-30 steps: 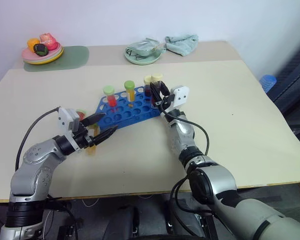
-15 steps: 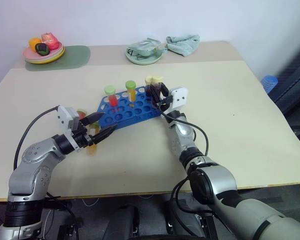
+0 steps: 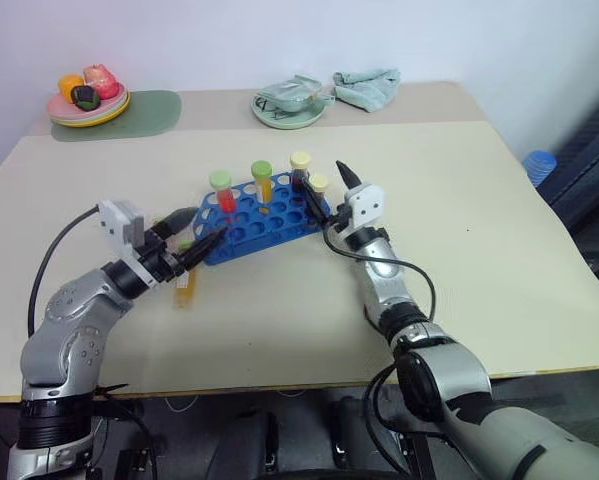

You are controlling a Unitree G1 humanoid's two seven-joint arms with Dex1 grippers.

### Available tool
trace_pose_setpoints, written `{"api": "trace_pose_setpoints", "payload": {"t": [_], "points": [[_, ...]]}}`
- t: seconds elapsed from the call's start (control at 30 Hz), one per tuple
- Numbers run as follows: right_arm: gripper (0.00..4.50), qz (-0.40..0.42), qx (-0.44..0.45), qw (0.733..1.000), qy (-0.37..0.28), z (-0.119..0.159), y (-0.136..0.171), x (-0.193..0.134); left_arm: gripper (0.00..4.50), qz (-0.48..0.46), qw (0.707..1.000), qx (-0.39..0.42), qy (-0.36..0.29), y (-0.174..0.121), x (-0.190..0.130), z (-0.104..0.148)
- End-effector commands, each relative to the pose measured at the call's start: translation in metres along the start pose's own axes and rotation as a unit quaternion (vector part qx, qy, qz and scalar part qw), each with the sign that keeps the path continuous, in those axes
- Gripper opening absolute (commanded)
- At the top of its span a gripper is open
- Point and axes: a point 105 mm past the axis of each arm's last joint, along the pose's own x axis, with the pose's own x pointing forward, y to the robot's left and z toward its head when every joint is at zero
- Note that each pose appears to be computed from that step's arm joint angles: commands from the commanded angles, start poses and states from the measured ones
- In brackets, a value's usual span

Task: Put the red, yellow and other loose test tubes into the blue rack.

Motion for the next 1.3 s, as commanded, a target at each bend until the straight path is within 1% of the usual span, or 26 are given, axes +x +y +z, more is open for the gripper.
{"api": "trace_pose_setpoints", "payload": {"t": [0.03, 0.07, 0.13, 0.2, 0.23, 0.3, 0.37, 0.47, 0.53, 0.63, 0.7, 0.87, 1.07, 1.3], "points": [[3.7, 0.058, -0.011, 0.998, -0.015, 0.033, -0.012, -0.017, 3.79, 0.074, 0.997, 0.031, 0.01, 0.01, -0.006, 0.015], [3.7, 0.069, -0.005, 0.998, 0.0, 0.039, -0.016, -0.026, 3.79, 0.097, 0.994, 0.034, 0.025, 0.014, -0.008, 0.014], [3.7, 0.119, -0.007, 0.992, 0.04, 0.054, -0.02, -0.052, 3.79, 0.12, 0.991, 0.023, 0.047, 0.018, -0.011, 0.016], [3.7, 0.186, 0.003, 0.979, 0.088, 0.069, -0.016, -0.078, 3.79, 0.144, 0.988, 0.012, 0.06, 0.02, -0.012, 0.02], [3.7, 0.218, 0.005, 0.97, 0.105, 0.076, -0.012, -0.089, 3.79, 0.168, 0.983, 0.004, 0.079, 0.024, -0.013, 0.018], [3.7, 0.264, 0.016, 0.955, 0.132, 0.092, -0.011, -0.106, 3.79, 0.197, 0.969, -0.024, 0.144, 0.028, -0.015, 0.011], [3.7, 0.304, 0.013, 0.939, 0.161, 0.105, -0.013, -0.119, 3.79, 0.224, 0.947, -0.054, 0.222, 0.031, -0.019, 0.004], [3.7, 0.348, 0.015, 0.917, 0.193, 0.117, -0.015, -0.129, 3.79, 0.221, 0.927, -0.09, 0.288, 0.029, -0.017, 0.002], [3.7, 0.359, 0.009, 0.912, 0.2, 0.122, -0.017, -0.129, 3.79, 0.223, 0.92, -0.098, 0.306, 0.031, -0.012, 0.003], [3.7, 0.355, -0.003, 0.914, 0.197, 0.126, -0.023, -0.122, 3.79, 0.219, 0.909, -0.101, 0.34, 0.036, -0.006, 0.001], [3.7, 0.35, -0.008, 0.916, 0.194, 0.127, -0.026, -0.118, 3.79, 0.221, 0.898, -0.099, 0.368, 0.038, -0.007, -0.003], [3.7, 0.346, -0.016, 0.919, 0.191, 0.127, -0.028, -0.115, 3.79, 0.22, 0.879, -0.1, 0.412, 0.038, -0.013, -0.013], [3.7, 0.337, -0.021, 0.922, 0.189, 0.129, -0.031, -0.115, 3.79, 0.215, 0.865, -0.11, 0.44, 0.035, -0.008, -0.021], [3.7, 0.328, -0.021, 0.925, 0.192, 0.13, -0.031, -0.117, 3.79, 0.244, 0.846, -0.125, 0.456, 0.039, 0.005, -0.031]]}}
